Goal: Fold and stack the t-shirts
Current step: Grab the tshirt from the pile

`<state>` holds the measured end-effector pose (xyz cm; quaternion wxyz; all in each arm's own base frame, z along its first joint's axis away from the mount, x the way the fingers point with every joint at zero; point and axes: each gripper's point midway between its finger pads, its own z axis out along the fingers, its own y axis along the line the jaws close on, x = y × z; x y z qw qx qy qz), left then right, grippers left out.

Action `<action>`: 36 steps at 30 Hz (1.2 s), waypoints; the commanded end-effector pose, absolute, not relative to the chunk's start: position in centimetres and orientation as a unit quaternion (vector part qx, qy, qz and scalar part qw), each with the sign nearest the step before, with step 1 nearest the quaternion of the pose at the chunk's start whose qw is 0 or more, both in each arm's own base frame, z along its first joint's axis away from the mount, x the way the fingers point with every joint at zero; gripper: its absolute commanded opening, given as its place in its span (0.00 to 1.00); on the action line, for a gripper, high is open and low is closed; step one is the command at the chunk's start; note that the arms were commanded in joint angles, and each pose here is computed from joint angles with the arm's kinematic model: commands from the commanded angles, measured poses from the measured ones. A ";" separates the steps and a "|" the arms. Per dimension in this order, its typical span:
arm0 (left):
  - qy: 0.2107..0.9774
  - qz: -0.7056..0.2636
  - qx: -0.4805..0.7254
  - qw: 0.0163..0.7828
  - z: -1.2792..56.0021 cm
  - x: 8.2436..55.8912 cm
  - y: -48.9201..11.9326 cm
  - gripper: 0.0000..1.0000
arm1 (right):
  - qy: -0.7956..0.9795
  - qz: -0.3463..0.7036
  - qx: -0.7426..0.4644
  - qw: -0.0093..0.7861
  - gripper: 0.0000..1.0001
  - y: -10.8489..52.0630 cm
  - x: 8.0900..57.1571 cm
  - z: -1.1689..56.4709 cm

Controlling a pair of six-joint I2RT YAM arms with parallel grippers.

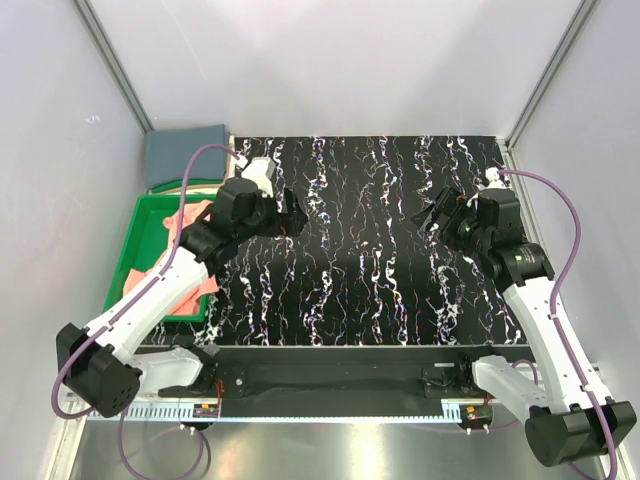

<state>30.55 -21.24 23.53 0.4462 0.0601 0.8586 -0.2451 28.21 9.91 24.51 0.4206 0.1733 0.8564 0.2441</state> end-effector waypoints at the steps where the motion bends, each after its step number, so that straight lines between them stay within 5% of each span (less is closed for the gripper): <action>1: 0.845 -0.192 0.028 0.499 26.4 31.9 -18.7 0.99 | 0.838 0.258 0.164 0.452 1.00 9.9 28.2 27.3; 12: 0.863 -0.111 -0.183 0.457 26.8 34.7 -6.2 0.98 | 0.834 0.306 0.180 0.422 1.00 11.6 28.0 26.6; 20: 0.858 0.057 -0.378 0.343 17.3 33.1 8.3 0.86 | 0.835 0.321 0.178 0.409 1.00 12.1 27.6 26.2; 29: 0.894 0.040 -0.386 0.224 8.1 34.3 10.0 0.78 | 0.832 0.349 0.169 0.397 1.00 13.1 27.3 26.9; 32: 0.901 0.024 -0.383 0.204 7.0 35.0 10.2 0.57 | 0.827 0.355 0.168 0.401 1.00 13.2 27.1 27.5; 33: 0.899 0.020 -0.384 0.209 7.4 35.5 10.3 0.36 | 0.826 0.356 0.168 0.404 1.00 13.1 27.0 27.7; 36: 0.889 -0.017 -0.380 0.256 11.3 37.1 9.6 0.08 | 0.821 0.360 0.164 0.411 1.00 13.2 26.6 28.2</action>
